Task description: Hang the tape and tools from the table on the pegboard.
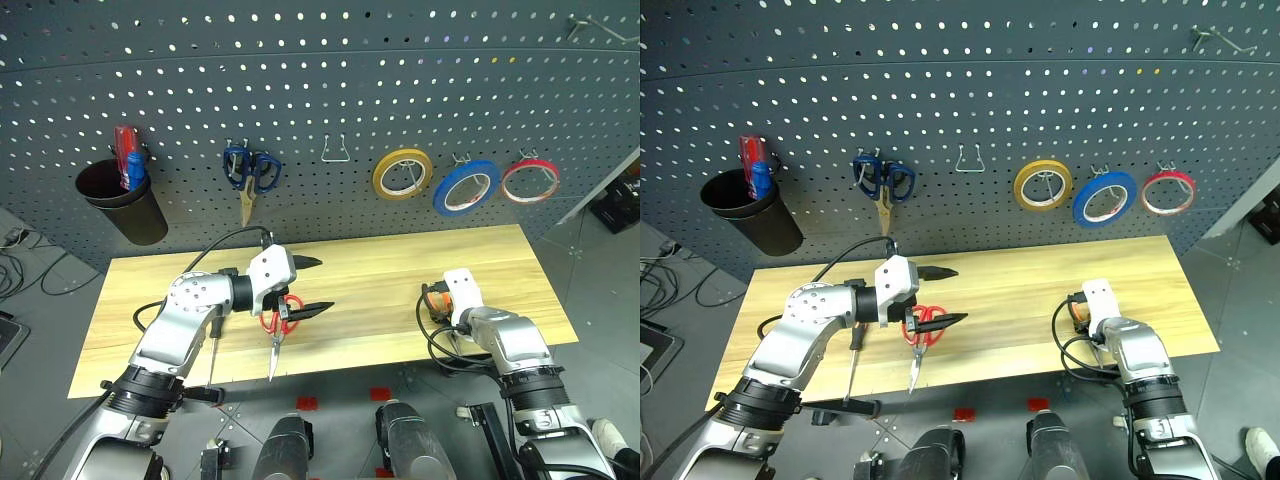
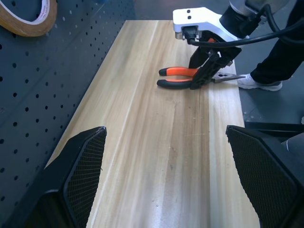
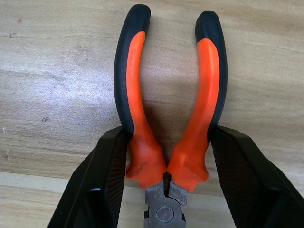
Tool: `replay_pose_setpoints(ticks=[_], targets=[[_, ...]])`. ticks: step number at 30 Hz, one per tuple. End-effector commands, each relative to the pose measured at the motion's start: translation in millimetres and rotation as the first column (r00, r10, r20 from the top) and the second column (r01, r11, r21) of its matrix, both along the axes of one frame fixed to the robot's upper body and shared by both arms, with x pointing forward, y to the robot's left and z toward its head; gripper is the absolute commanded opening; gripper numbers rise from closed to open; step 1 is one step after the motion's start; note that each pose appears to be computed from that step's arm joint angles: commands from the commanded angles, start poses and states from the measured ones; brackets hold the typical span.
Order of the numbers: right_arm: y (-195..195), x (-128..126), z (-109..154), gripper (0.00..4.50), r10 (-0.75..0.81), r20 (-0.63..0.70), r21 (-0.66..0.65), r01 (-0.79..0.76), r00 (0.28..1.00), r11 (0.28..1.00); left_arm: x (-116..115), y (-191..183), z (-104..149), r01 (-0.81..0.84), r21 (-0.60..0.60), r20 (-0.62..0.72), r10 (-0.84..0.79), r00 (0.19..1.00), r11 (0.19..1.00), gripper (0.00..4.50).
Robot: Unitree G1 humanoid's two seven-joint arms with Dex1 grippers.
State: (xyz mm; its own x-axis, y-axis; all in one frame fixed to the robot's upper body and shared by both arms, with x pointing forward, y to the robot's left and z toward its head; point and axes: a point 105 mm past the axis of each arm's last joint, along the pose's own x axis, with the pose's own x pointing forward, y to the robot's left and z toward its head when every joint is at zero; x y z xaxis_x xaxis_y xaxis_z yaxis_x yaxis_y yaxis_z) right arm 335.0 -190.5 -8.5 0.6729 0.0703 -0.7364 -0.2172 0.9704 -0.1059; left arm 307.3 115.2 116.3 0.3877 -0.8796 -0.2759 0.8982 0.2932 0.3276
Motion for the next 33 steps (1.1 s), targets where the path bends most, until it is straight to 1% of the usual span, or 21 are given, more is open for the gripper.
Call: replay_pose_setpoints(ticks=[1, 3, 4, 6, 7, 10, 12, 15, 17, 19, 21, 24, 26, 30, 33], targets=[[14.8, -3.0, -3.7, 2.42, 0.085, 0.042, -0.039, -0.084, 0.995, 0.996, -0.8, 3.0, 14.1, -0.046, -0.069, 0.028, 0.048, 0.998, 0.997, 4.29], [30.6, 5.2, 22.5, 2.42, 0.163, 0.187, -0.066, -0.153, 0.969, 0.986, -0.4, 9.2, 17.7, -0.094, -0.112, 0.024, 0.098, 0.995, 0.989, 4.29], [38.5, 4.8, 32.9, 2.42, 0.198, 0.237, -0.074, -0.185, 0.951, 0.980, -1.5, 12.0, 18.8, -0.112, -0.132, 0.018, 0.116, 0.993, 0.985, 4.29], [57.4, -1.0, 54.8, 2.42, 0.217, 0.356, -0.029, -0.221, 0.909, 0.975, -7.4, 15.9, 21.8, -0.128, -0.186, -0.013, 0.127, 0.992, 0.974, 4.29], [66.0, -6.6, 66.1, 2.42, 0.235, 0.406, -0.030, -0.244, 0.883, 0.969, -11.6, 16.7, 24.6, -0.129, -0.218, -0.022, 0.127, 0.992, 0.967, 4.29], [91.5, -24.2, 105.2, 2.42, 0.240, 0.562, -0.002, -0.289, 0.792, 0.957, -21.1, 19.0, 30.7, -0.149, -0.285, -0.035, 0.145, 0.989, 0.947, 4.29], [106.1, -31.9, 139.4, 2.42, 0.193, 0.682, 0.037, -0.297, 0.705, 0.954, -21.3, 24.4, 37.9, -0.197, -0.338, -0.032, 0.198, 0.980, 0.920, 4.29], [123.8, -34.1, 201.3, 2.42, 0.129, 0.854, 0.038, -0.307, 0.503, 0.951, -15.3, 37.9, 50.5, -0.298, -0.423, -0.032, 0.315, 0.949, 0.856, 4.29], [136.0, -29.5, 236.8, 2.42, 0.095, 0.919, 0.036, -0.322, 0.382, 0.946, -11.4, 44.1, 56.0, -0.341, -0.451, -0.022, 0.372, 0.928, 0.825, 4.29], [147.3, -23.0, 264.6, 2.42, 0.078, 0.955, 0.026, -0.344, 0.286, 0.939, -9.3, 45.6, 60.8, -0.354, -0.466, -0.003, 0.399, 0.917, 0.811, 4.29], [158.4, -12.6, 294.3, 2.42, 0.024, 0.977, 0.057, -0.368, 0.212, 0.928, -7.0, 46.0, 66.3, -0.359, -0.476, 0.024, 0.420, 0.907, 0.803, 4.29], [174.5, 4.1, 324.8, 2.42, -0.068, 0.979, 0.141, -0.402, 0.191, 0.905, -5.1, 45.9, 72.6, -0.362, -0.488, 0.044, 0.436, 0.899, 0.794, 4.29], [188.9, 10.9, 342.6, 2.41, -0.092, 0.983, 0.154, -0.428, 0.161, 0.891, -5.5, 45.5, 75.4, -0.365, -0.494, 0.050, 0.444, 0.894, 0.789, 4.29], [205.5, 21.7, 361.0, 2.41, -0.118, 0.986, 0.158, -0.457, 0.117, 0.875, -8.9, 42.3, 76.6, -0.368, -0.495, 0.054, 0.450, 0.891, 0.787, 4.29], [209.0, 30.4, 361.8, 2.41, -0.113, 0.990, 0.141, -0.455, 0.088, 0.879, -10.8, 40.4, 76.0, -0.371, -0.491, 0.055, 0.453, 0.890, 0.788, 4.29]])
